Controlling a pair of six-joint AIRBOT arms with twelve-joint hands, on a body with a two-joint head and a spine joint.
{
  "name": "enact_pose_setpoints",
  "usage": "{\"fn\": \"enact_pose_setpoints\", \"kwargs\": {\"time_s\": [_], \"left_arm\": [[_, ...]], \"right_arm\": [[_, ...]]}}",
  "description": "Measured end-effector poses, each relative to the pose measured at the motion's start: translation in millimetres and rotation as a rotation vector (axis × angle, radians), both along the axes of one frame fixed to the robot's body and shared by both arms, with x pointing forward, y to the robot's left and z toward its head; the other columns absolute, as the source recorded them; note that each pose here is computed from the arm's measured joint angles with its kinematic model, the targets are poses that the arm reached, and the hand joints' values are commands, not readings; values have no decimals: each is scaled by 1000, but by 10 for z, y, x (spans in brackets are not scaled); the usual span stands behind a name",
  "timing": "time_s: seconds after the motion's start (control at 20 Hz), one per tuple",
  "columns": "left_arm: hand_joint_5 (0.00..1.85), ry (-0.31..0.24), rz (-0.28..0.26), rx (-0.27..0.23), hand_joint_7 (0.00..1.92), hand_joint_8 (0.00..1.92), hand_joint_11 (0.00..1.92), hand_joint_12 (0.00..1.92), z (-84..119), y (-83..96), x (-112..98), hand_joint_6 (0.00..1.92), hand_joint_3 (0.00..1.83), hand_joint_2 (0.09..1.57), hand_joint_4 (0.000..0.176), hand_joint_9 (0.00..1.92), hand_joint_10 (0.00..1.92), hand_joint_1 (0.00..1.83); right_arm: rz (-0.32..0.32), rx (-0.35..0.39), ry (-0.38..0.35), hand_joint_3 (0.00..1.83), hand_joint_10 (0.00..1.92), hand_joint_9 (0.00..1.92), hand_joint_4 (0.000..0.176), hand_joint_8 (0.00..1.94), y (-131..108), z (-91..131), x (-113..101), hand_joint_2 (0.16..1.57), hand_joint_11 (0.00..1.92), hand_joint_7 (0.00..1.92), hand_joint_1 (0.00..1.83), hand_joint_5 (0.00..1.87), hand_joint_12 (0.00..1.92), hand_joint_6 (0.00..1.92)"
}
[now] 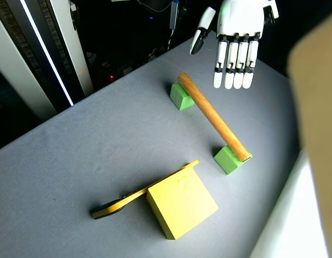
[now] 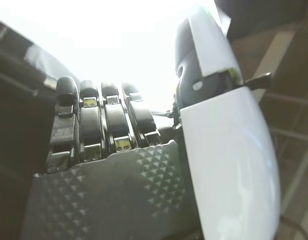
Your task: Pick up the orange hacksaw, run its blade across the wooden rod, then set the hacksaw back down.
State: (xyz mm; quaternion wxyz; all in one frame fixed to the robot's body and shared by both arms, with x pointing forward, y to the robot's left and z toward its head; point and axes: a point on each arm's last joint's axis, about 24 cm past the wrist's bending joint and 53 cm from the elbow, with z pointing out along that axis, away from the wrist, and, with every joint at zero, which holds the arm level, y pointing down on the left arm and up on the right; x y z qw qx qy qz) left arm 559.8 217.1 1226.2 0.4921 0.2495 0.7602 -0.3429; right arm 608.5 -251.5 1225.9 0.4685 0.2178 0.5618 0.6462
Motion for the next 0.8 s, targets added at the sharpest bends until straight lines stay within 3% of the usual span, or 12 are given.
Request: {"fn": "enact_pose_setpoints", "kwargs": {"time_s": [0.1, 0.2, 0.3, 0.35, 0.55, 0.65, 0.75, 0.8], "left_arm": [[109, 9, -81, 50, 63, 1, 0, 304, -96, -6, -135, 1, 3, 1212, 0, 75, 1, 45], [98, 22, -134, 82, 53, 5, 0, 250, -163, 23, -218, 4, 1, 1218, 0, 60, 4, 26], [94, 29, -172, 122, 57, 2, 0, 249, -239, 61, -276, 1, 0, 1214, 0, 69, 3, 3], [96, 36, -186, 139, 56, 1, 0, 222, -281, 67, -298, 1, 0, 1215, 0, 67, 1, 0], [109, 79, -282, 164, 67, 1, 0, 267, -407, -14, -463, 2, 1, 1216, 0, 79, 3, 0], [118, 95, -313, 197, 84, 3, 0, 308, -513, -35, -497, 2, 0, 1214, 0, 93, 4, 0], [85, 106, -341, 226, 51, 2, 0, 226, -589, -18, -533, 1, 3, 1225, 0, 59, 1, 4], [108, 116, -355, 239, 77, 4, 0, 288, -631, -13, -557, 4, 0, 1216, 0, 86, 5, 36]], "right_arm": [[74, -61, 72, 0, 8, 64, 0, 8, 207, -157, 32, 1133, 0, 45, 781, 37, 429, 9], [152, -97, 95, 0, 6, 67, 0, 4, 374, -205, 118, 1129, 0, 53, 812, 51, 385, 8], [185, -132, 117, 0, 5, 76, 0, 2, 420, -291, 197, 1124, 0, 41, 839, 42, 510, 2], [181, -137, 135, 0, 12, 105, 0, 7, 411, -344, 224, 1104, 0, 67, 872, 66, 619, 8], [171, -121, 216, 0, 8, 116, 0, 4, 369, -576, 299, 1108, 0, 80, 840, 79, 677, 6], [172, -96, 245, 5, 3, 91, 0, 1, 358, -671, 328, 1132, 0, 58, 804, 50, 595, 2], [153, -50, 263, 3, 3, 98, 0, 1, 347, -743, 355, 1135, 0, 65, 810, 63, 580, 3], [146, -32, 269, 0, 2, 98, 0, 0, 345, -783, 360, 1127, 0, 64, 824, 67, 573, 4]]}}
